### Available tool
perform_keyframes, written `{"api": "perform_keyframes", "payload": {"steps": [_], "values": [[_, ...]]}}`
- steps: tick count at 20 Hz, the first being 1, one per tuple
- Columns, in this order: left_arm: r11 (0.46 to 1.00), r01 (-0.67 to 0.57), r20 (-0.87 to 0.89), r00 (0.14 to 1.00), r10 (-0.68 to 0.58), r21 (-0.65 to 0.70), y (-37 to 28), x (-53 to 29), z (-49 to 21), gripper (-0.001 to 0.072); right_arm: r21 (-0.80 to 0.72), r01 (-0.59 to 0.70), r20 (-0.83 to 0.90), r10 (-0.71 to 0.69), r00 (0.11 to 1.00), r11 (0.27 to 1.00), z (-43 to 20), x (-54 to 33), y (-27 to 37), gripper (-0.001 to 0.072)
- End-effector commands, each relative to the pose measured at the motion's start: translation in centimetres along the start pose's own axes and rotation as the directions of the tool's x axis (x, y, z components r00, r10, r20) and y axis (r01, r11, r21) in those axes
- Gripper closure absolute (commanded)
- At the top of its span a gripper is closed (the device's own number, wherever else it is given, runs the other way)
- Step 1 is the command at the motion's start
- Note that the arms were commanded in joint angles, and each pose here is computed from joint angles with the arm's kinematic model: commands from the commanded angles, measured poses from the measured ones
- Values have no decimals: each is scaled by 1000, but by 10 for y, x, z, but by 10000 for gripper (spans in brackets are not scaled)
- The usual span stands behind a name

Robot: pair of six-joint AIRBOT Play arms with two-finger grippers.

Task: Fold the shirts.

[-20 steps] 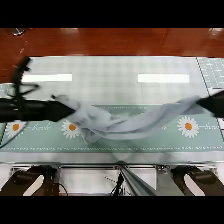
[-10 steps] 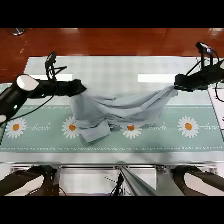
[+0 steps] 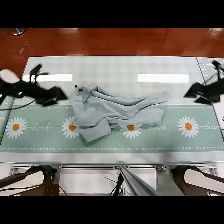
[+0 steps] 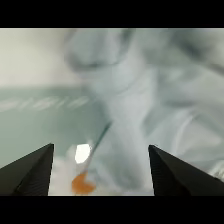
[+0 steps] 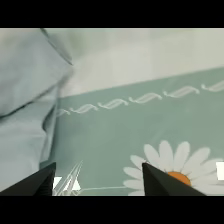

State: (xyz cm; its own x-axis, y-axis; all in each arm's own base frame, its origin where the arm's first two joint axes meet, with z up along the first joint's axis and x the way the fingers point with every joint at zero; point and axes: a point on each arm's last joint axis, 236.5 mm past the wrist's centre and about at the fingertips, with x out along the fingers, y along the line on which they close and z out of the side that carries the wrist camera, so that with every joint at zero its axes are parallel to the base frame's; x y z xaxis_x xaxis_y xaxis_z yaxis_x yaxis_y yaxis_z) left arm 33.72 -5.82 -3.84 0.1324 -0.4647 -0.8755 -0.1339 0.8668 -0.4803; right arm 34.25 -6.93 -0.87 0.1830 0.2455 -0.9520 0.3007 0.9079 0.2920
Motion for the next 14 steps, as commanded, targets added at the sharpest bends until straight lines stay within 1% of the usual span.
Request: {"api": "perform_keyframes", "payload": {"steps": [1,2,3,5,6,8,9,10,11,14], "values": [[972,167,-124,974,-189,-168,10,15,-60,4,121,-102,49,97,994,987,-28,14,-17,92],[951,253,-106,956,-274,-180,-4,28,-69,4,124,-155,68,148,987,980,-37,23,-7,92],[935,313,-78,941,-329,-166,-14,38,-73,4,129,-203,78,194,978,971,-46,31,3,92],[903,380,14,923,-386,-199,-27,59,-70,4,147,-286,77,277,958,947,-57,42,23,92],[899,392,37,919,-392,-197,-34,68,-69,4,151,-294,72,286,956,944,-60,47,26,92],[920,360,13,932,-363,-153,-45,87,-75,6,138,-294,69,287,955,946,-59,52,35,91],[930,348,6,937,-350,-119,-52,93,-76,29,137,-295,81,286,955,946,-56,53,39,92],[937,344,1,939,-345,-63,-59,96,-74,405,133,-297,99,285,953,946,-51,54,43,92],[937,348,4,938,-348,-20,-65,95,-71,655,134,-295,121,280,952,946,-46,55,46,92],[930,366,30,930,-367,22,-77,84,-52,666,108,-291,198,266,943,951,-25,59,57,92]]}}
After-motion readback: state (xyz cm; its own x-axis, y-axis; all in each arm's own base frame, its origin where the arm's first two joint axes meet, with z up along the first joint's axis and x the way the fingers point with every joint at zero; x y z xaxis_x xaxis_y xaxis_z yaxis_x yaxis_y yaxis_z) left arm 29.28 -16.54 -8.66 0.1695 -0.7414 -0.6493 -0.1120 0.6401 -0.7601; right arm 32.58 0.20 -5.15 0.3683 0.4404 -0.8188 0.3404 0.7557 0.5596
